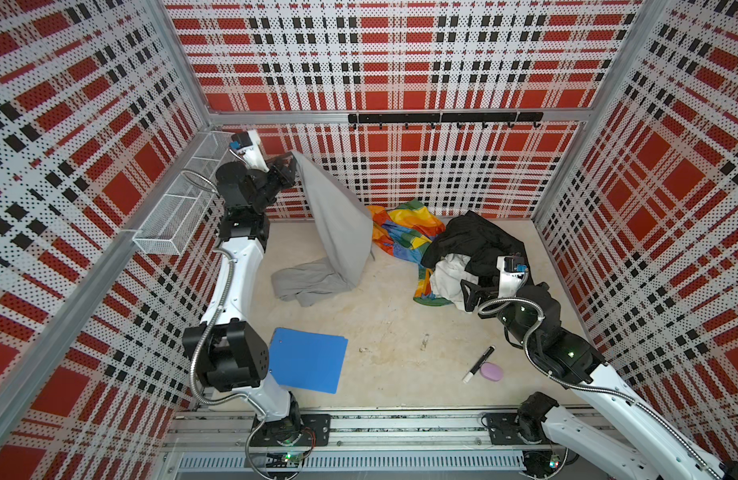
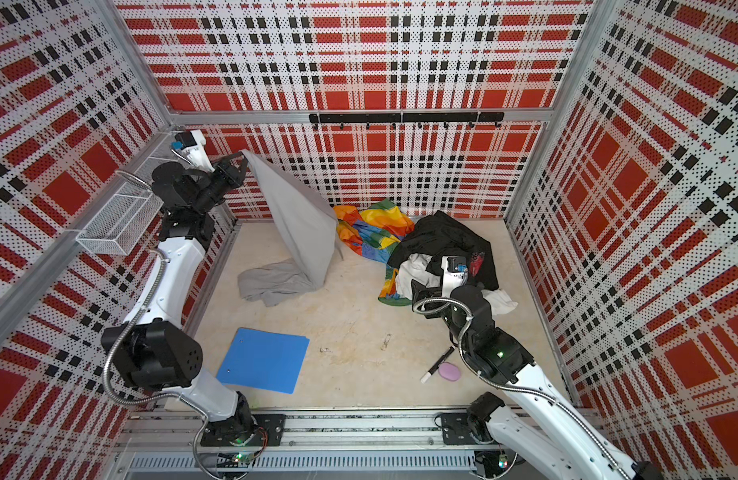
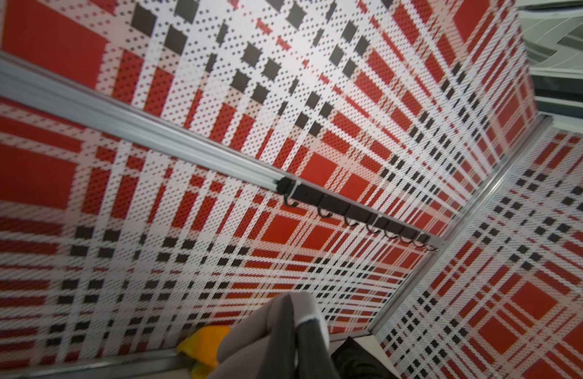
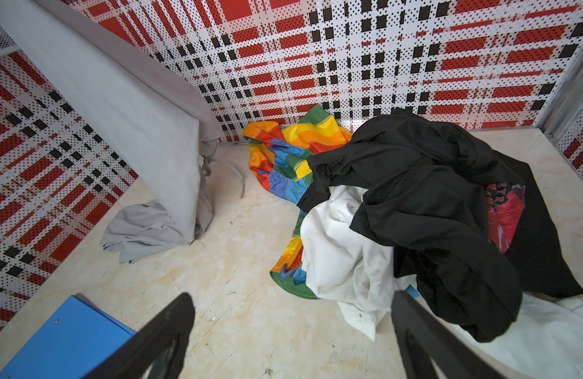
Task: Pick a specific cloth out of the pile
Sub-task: 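Carry the grey cloth with the left gripper beside the blue folder and lower it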
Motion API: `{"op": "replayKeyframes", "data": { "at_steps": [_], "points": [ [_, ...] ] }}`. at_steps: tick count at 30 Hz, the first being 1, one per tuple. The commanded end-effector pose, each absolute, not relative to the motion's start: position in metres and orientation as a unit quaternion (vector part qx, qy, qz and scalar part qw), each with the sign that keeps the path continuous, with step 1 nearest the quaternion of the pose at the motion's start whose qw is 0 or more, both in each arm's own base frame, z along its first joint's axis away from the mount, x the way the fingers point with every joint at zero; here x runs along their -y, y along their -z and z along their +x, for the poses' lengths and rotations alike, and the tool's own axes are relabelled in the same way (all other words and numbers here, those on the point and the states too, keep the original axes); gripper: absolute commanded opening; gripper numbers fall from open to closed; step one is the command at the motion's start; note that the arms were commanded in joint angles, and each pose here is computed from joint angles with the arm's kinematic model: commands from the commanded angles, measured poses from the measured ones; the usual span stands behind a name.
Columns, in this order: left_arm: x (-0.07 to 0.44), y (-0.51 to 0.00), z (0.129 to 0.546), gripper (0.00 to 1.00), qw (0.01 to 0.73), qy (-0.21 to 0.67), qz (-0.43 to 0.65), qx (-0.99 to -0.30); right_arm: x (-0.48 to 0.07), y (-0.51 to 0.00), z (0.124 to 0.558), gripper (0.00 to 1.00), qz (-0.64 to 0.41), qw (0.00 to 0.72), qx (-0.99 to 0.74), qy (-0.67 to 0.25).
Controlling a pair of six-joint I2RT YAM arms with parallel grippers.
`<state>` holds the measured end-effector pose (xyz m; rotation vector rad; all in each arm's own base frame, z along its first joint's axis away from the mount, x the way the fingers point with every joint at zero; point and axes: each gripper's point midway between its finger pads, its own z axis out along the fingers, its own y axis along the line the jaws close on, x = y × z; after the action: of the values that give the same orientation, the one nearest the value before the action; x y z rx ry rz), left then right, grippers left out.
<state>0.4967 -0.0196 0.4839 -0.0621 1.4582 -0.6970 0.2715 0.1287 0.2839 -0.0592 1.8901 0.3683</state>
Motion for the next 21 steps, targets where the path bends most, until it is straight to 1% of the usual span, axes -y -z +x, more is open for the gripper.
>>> {"op": "replayKeyframes", "data": {
  "at_steps": [1, 7, 10, 15, 21],
  "points": [
    [0.011, -0.514, 0.455, 0.00, 0.740, 0.238, -0.001, -0.630, -0.135, -0.292, 0.276, 1.00, -0.022, 0.584, -0.792, -0.176],
    [0.009, -0.455, 0.448, 0.00, 0.708, 0.221, -0.016, -0.671, -0.144, -0.289, 0.281, 1.00, -0.028, 0.577, -0.795, -0.183],
    [0.010, -0.413, 0.451, 0.00, 0.683, 0.216, -0.030, -0.697, -0.143, -0.286, 0.281, 1.00, -0.025, 0.577, -0.795, -0.185],
    [0.011, -0.344, 0.463, 0.00, 0.642, 0.218, -0.053, -0.733, -0.143, -0.283, 0.280, 1.00, -0.025, 0.573, -0.798, -0.186],
    [0.007, -0.288, 0.482, 0.00, 0.603, 0.219, -0.075, -0.763, -0.141, -0.283, 0.278, 1.00, -0.022, 0.573, -0.797, -0.187]
  ]
}}
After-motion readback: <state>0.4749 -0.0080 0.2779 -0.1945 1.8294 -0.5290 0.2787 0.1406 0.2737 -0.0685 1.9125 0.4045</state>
